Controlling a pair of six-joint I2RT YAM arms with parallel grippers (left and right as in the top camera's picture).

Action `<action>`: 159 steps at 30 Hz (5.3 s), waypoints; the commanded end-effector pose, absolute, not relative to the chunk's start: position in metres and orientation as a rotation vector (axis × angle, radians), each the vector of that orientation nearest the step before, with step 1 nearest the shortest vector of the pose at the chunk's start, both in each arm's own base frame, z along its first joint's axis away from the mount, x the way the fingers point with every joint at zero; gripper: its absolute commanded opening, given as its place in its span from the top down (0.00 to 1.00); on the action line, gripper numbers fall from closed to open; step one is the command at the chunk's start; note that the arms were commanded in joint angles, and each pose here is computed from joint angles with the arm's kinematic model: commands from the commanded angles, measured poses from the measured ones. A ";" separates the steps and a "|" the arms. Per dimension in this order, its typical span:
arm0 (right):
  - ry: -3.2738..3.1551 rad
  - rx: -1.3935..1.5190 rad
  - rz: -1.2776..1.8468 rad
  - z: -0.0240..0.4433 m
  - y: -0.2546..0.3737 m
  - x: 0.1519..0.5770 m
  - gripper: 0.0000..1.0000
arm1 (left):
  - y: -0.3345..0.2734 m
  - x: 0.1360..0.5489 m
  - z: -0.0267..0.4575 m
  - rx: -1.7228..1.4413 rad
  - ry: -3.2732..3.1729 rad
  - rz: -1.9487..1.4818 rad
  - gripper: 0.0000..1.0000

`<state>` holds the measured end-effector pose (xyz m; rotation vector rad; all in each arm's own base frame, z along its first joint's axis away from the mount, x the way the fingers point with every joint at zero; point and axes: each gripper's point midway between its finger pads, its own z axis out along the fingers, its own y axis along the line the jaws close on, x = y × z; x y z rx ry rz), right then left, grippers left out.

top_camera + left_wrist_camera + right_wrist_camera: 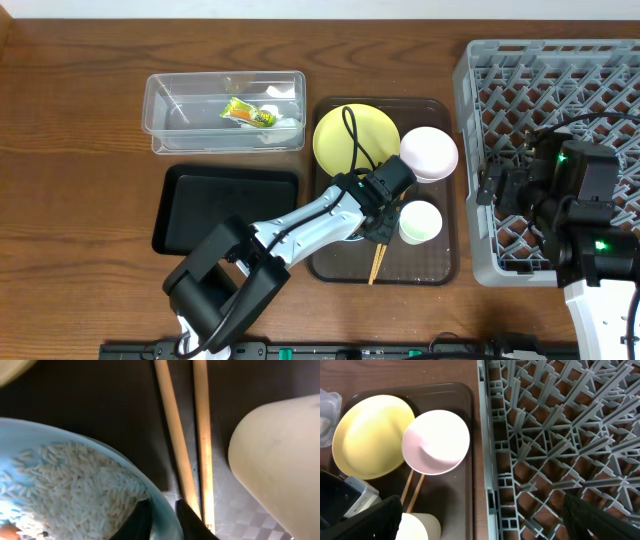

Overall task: Sort waste into correct bins and load items into the dishwasher rack
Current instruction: 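Grasp the light-blue rice bowl rim with the left gripper, then tip the light-blue bowl over the black tray to dump the rice, then place the emptied light-blue bowl onto the yellow plate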

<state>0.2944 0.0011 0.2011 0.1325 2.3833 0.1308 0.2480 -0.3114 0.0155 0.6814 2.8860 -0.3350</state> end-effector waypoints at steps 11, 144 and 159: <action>2.371 0.106 0.136 0.208 0.005 0.296 0.01 | -0.293 0.265 0.089 0.594 2.764 -0.384 0.94; 2.371 0.106 0.136 0.208 0.005 0.296 0.01 | -0.289 0.404 0.069 0.447 2.278 -0.495 0.69; 2.383 0.107 0.136 0.206 0.005 0.294 0.01 | -0.310 0.334 0.133 0.470 2.380 -0.951 0.36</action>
